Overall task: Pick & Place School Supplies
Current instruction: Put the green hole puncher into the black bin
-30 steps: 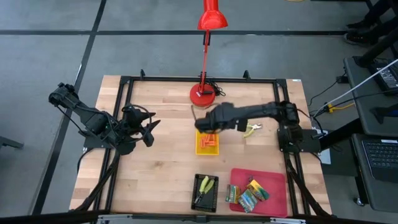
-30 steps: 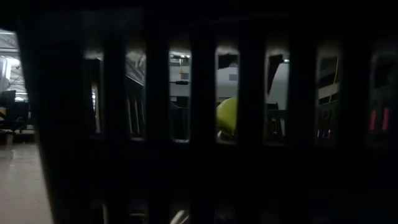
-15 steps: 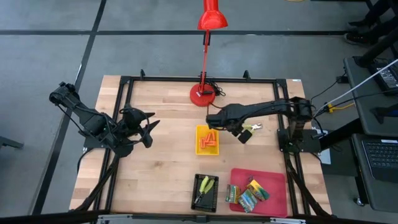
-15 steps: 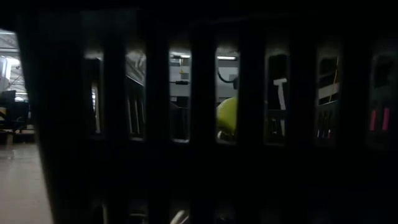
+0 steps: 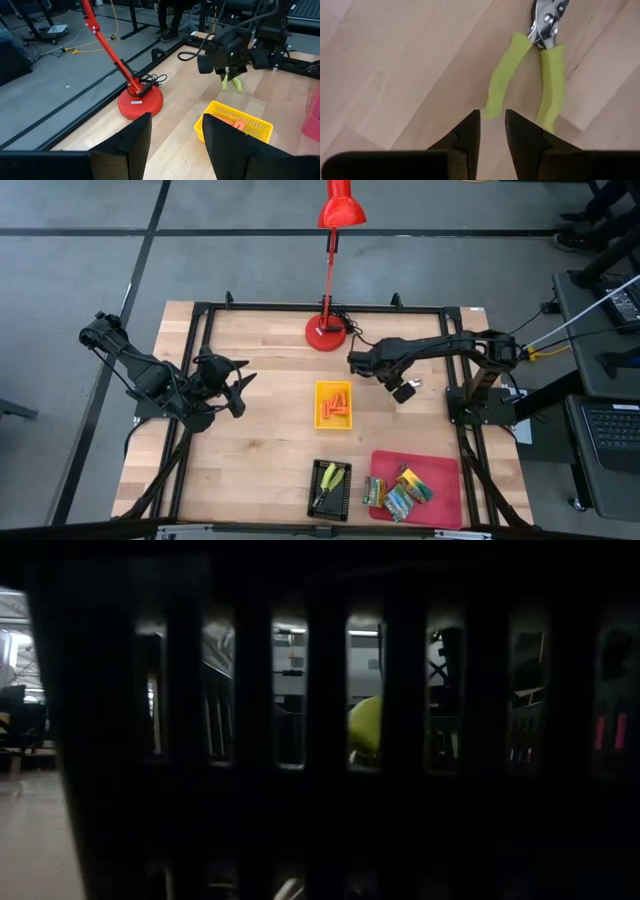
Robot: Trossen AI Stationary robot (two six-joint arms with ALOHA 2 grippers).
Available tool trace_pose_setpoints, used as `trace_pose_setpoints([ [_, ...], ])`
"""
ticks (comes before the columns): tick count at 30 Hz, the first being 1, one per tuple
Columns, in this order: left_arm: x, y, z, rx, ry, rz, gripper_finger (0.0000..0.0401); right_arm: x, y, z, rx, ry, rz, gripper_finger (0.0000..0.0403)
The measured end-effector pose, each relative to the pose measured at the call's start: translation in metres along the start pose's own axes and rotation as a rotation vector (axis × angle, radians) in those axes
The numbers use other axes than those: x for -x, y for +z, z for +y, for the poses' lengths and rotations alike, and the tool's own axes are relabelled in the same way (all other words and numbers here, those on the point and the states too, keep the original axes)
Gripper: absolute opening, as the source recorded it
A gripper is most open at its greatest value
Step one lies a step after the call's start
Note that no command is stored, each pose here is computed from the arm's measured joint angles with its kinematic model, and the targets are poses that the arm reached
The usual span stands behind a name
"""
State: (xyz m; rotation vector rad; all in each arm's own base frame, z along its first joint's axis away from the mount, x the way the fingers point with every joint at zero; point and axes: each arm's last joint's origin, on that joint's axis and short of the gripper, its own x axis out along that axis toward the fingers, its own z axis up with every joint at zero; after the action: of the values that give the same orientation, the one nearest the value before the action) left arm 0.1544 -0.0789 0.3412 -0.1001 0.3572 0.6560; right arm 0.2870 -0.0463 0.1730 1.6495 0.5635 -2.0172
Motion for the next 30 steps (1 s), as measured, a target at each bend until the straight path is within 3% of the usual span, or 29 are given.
trace_pose_setpoints([
  [9,-0.002,0.002,0.003,0.02,0.02,-0.003,0.0173,-0.017,0.003,-0.007,0.021,-0.028,-0.002,0.0094],
  [25,-0.006,0.003,0.005,0.08,0.044,-0.005,0.0173,-0.044,0.001,-0.018,0.067,0.051,0.003,0.0093],
  [30,-0.006,0.003,0.005,0.085,0.044,-0.006,0.0173,-0.04,-0.005,-0.02,0.145,0.095,-0.025,0.0065],
])
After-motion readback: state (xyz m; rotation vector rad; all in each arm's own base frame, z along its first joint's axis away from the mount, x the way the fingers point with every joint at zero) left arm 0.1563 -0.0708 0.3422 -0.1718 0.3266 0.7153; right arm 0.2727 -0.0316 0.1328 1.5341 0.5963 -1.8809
